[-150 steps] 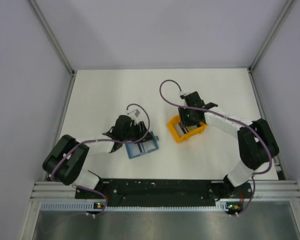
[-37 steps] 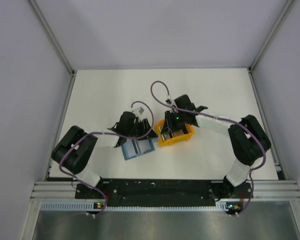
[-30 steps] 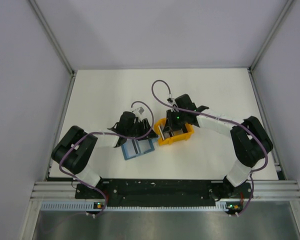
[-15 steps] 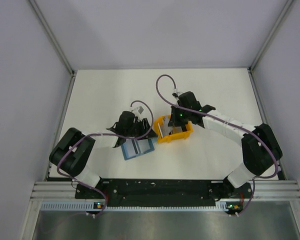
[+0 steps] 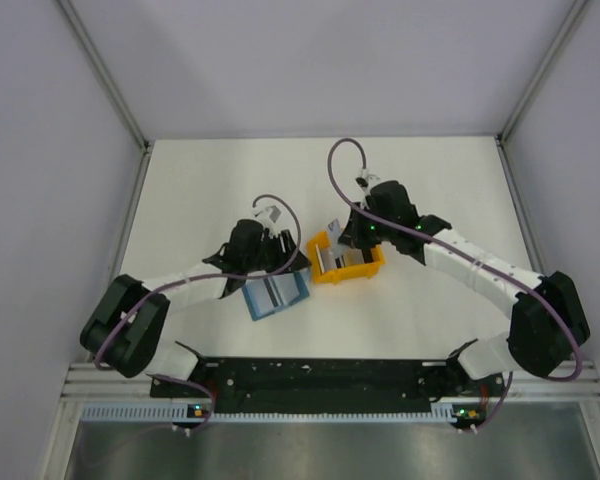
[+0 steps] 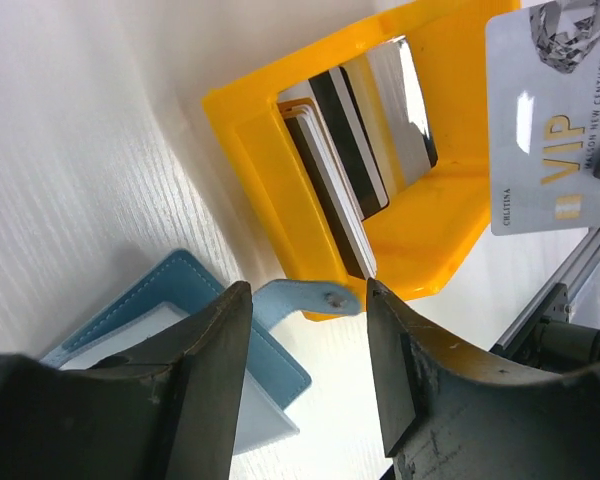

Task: Put the credit cards into the card holder
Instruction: Pick up the credit card from the storage box, then insert the credit card into the card holder.

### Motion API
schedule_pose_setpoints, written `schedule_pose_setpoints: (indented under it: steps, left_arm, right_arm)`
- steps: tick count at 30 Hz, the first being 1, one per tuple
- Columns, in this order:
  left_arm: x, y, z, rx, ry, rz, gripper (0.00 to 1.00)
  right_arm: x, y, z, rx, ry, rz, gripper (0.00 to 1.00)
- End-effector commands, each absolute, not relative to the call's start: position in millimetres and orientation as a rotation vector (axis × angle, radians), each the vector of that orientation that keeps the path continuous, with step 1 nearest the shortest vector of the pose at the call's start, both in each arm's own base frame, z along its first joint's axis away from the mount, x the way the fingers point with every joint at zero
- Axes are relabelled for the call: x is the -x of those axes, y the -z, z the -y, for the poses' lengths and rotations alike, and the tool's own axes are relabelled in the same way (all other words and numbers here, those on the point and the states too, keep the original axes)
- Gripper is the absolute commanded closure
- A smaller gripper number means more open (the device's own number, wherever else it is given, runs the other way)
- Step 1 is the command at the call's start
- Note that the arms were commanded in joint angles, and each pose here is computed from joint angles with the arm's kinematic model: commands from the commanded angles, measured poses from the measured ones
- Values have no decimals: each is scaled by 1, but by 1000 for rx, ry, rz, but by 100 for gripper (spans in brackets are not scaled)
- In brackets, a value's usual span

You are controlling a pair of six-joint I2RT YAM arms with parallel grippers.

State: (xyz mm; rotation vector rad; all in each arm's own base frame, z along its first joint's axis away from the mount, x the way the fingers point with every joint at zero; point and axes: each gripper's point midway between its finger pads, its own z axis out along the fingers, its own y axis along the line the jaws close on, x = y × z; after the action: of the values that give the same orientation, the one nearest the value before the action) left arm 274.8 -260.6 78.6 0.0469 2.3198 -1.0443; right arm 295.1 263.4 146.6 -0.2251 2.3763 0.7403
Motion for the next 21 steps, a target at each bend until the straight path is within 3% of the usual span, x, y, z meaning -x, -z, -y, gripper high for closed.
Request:
schedule_pose_setpoints:
  steps: [1,13,21]
  left_arm:
    - [-281,-98,252,-38,992,-2247,45]
    - [-279,-85,200,156,724,-2293,47]
    - [-250,-93,117,404,444,-2166,35]
  right_arm:
    - [-287,-186,-286,254,-917,-2250,100]
    - [-259,-180,-324,334,-1037,-2264,100]
    - [-229,-150,-370,441,-1059,-2340,100]
